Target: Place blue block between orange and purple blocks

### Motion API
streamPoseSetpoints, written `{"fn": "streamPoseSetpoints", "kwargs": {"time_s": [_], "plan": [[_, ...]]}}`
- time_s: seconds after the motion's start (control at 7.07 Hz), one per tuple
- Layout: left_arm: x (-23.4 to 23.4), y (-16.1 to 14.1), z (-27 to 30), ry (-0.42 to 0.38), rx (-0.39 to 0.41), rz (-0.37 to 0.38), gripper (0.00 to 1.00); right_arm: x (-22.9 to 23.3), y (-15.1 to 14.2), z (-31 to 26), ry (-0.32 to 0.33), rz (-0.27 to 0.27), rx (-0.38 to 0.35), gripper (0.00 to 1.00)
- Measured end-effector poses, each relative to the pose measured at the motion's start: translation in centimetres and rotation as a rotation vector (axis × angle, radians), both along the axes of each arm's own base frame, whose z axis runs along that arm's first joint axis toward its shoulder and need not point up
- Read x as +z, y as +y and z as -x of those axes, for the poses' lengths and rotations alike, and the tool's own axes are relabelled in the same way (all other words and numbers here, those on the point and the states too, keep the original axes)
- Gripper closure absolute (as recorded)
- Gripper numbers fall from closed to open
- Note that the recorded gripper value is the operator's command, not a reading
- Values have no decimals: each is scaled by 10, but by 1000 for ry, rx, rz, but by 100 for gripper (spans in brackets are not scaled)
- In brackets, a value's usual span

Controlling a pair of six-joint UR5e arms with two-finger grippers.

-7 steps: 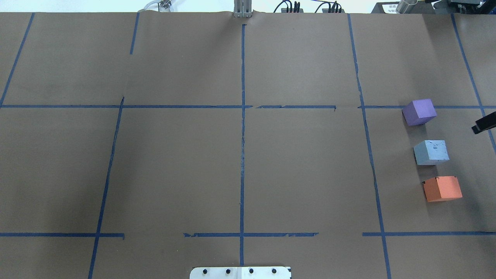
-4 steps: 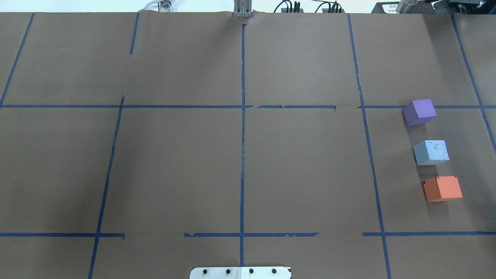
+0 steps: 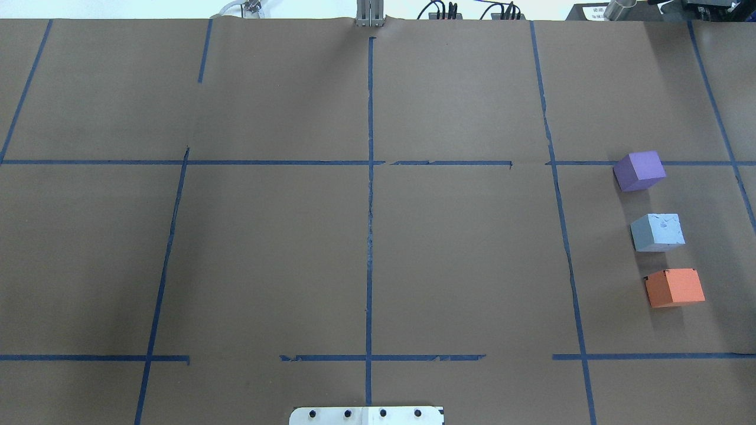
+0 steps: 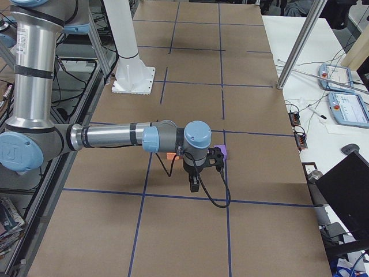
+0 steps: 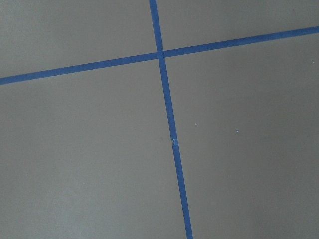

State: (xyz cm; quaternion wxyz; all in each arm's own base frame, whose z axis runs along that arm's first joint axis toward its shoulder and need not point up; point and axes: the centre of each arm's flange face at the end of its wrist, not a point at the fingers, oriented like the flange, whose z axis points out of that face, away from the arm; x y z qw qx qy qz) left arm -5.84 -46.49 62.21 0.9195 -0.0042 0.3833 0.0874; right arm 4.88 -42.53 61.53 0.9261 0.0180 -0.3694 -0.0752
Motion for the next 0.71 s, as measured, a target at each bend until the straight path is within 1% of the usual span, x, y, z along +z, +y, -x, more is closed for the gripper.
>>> {"fn": "streamPoseSetpoints", "kwargs": {"time_s": [0.71], "plan": [[8, 15, 0, -4, 3, 17, 0, 1, 0, 1, 0, 1, -3, 0]]}}
